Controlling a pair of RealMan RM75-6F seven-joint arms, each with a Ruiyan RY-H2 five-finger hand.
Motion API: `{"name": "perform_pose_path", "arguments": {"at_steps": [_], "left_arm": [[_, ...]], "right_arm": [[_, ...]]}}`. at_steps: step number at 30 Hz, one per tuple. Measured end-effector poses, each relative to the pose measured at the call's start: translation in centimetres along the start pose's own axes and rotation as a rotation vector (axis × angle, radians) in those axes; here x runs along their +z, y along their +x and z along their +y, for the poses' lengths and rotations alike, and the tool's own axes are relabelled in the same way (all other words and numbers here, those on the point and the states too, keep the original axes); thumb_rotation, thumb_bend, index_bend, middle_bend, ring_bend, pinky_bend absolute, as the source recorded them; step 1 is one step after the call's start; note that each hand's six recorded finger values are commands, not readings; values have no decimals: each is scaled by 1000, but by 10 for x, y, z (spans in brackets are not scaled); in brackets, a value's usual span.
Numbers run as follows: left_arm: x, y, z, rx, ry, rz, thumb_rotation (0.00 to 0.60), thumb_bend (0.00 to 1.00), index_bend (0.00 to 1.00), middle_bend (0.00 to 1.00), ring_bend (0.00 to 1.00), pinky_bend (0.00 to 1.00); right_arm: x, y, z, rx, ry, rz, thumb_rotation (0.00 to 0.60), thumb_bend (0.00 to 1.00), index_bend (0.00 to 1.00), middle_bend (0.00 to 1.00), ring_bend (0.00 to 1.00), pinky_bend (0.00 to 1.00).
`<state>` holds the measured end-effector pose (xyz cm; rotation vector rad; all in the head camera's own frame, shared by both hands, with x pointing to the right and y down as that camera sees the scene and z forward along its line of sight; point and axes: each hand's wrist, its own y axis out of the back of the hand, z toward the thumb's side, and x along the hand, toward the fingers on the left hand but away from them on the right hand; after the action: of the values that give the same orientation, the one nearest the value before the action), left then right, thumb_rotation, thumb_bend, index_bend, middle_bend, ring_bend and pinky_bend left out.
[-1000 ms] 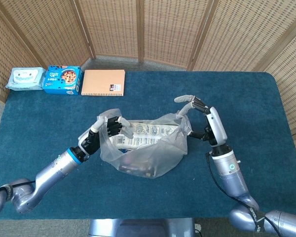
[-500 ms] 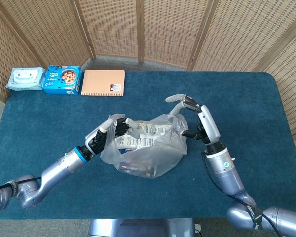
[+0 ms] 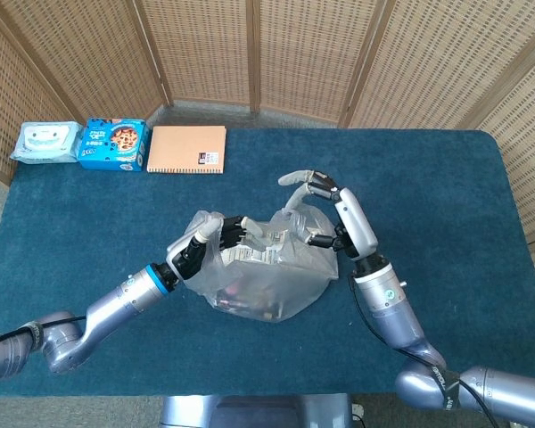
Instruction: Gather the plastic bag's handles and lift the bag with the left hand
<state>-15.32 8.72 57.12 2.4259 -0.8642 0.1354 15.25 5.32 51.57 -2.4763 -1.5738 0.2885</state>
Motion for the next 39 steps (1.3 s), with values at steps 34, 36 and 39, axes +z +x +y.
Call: {"name": "perform_pose_path", "arguments": {"at_steps": [34, 36, 39], "left_arm": [[-5, 11, -6, 2, 23, -5, 0, 241, 236, 257, 157, 156], [-6, 9, -8, -16, 31, 4, 0, 241, 218, 250, 147, 146], [-5, 8, -8, -26, 29, 6, 0, 241, 213, 247, 143, 145]], "right_arm": [[7, -15, -24, 7, 37, -7, 600, 386, 596, 326, 236, 123], [7, -16, -23, 3, 36, -10, 600, 386, 595, 326, 237, 123], [6, -17, -24, 6, 34, -12, 600, 386, 593, 326, 236, 123]]}}
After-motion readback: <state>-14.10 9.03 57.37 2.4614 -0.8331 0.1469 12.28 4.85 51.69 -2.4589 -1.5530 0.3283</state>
